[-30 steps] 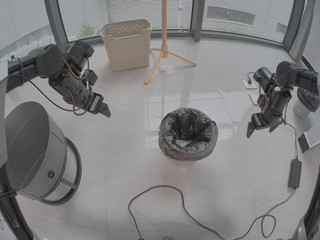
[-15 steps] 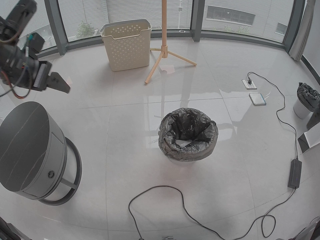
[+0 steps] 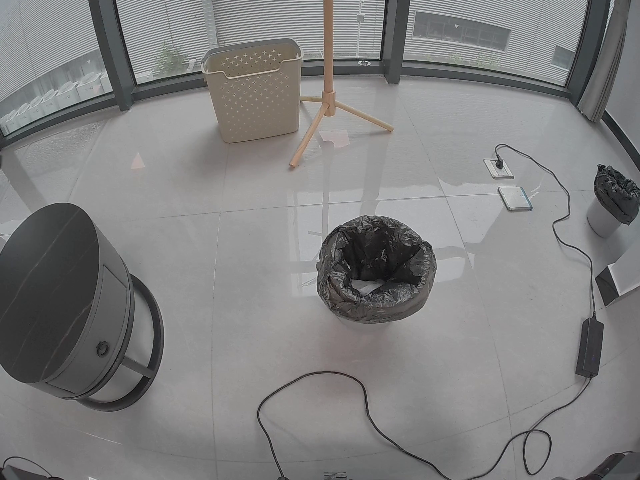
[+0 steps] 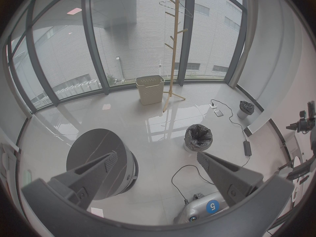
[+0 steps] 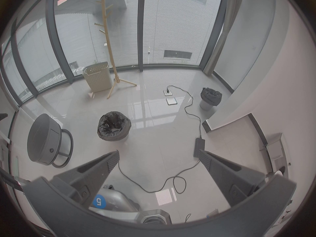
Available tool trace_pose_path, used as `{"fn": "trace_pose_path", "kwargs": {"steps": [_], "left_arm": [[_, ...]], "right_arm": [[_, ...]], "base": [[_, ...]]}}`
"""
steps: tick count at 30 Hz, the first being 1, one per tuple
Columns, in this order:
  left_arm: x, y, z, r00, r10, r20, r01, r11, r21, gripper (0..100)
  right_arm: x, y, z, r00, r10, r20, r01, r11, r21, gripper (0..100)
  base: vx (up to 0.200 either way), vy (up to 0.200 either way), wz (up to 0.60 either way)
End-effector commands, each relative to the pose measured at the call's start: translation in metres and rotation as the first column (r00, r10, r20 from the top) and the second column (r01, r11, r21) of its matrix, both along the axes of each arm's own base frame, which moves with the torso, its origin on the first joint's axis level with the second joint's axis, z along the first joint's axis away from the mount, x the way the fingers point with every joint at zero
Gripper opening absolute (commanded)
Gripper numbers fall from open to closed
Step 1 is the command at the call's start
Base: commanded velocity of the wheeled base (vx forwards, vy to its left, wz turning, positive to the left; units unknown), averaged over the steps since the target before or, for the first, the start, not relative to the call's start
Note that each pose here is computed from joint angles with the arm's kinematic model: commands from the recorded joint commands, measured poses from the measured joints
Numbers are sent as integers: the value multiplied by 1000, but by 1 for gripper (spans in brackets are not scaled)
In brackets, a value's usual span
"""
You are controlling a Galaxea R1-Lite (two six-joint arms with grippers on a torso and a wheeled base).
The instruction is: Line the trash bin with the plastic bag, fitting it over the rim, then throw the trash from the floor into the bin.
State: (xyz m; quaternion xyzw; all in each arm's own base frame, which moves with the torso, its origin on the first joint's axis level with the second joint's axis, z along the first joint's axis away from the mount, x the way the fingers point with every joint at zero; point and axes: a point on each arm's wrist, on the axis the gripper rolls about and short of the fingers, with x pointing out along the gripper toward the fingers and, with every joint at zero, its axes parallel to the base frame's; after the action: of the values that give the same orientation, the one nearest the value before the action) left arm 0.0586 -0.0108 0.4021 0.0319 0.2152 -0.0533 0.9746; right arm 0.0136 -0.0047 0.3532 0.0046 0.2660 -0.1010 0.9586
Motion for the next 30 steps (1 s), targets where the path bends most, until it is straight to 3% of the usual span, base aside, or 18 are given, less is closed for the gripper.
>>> {"fn": "trace_pose_path", "kwargs": {"steps": [1, 2, 4, 9, 10, 12, 19, 21, 23, 29, 30], "left_arm": [[-162, 10, -140, 951, 306, 52, -304, 952, -40, 100], [-162, 10, -142, 951, 306, 52, -304, 952, -40, 100], [-176, 12, -180, 958, 281, 57, -280, 959, -36, 100], [-181, 25, -239, 979, 188, 77, -185, 982, -45, 100], [-173, 24, -247, 972, 230, 43, -226, 971, -74, 100], [-167, 22, -251, 954, 298, 20, -292, 945, -144, 100], [-174, 14, -268, 921, 382, 73, -364, 913, -185, 100], [-175, 14, -268, 919, 388, 67, -368, 906, -209, 100], [-175, 14, -268, 921, 383, 68, -363, 909, -203, 100], [-173, 14, -270, 921, 386, 57, -367, 906, -210, 100], [-173, 14, -270, 921, 385, 54, -367, 906, -212, 100]], "right_arm": [[-60, -2, -243, 915, 13, 404, 38, 992, -118, 100], [-60, -2, -245, 914, 12, 406, 39, 992, -118, 100], [-55, -1, -262, 929, -18, 369, 66, 991, -116, 100], [-53, -1, -262, 927, -25, 373, 70, 992, -109, 100], [-52, -2, -262, 930, -28, 367, 67, 993, -95, 100], [-53, -1, -263, 922, -32, 386, 58, 997, -56, 100], [-49, 0, -266, 907, -21, 420, 34, 999, -23, 100], [-47, 5, -266, 881, 175, 439, -181, 983, -29, 100], [-46, 7, -265, 865, 268, 424, -275, 960, -46, 100], [-46, 5, -266, 878, 200, 435, -195, 979, -56, 100], [-46, 4, -267, 889, 147, 434, -138, 989, -54, 100]], "base": [[0, 0, 0], [0, 0, 0], [0, 0, 0], [0, 0, 0], [0, 0, 0], [0, 0, 0], [0, 0, 0], [0, 0, 0], [0, 0, 0], [0, 0, 0], [0, 0, 0]]}}
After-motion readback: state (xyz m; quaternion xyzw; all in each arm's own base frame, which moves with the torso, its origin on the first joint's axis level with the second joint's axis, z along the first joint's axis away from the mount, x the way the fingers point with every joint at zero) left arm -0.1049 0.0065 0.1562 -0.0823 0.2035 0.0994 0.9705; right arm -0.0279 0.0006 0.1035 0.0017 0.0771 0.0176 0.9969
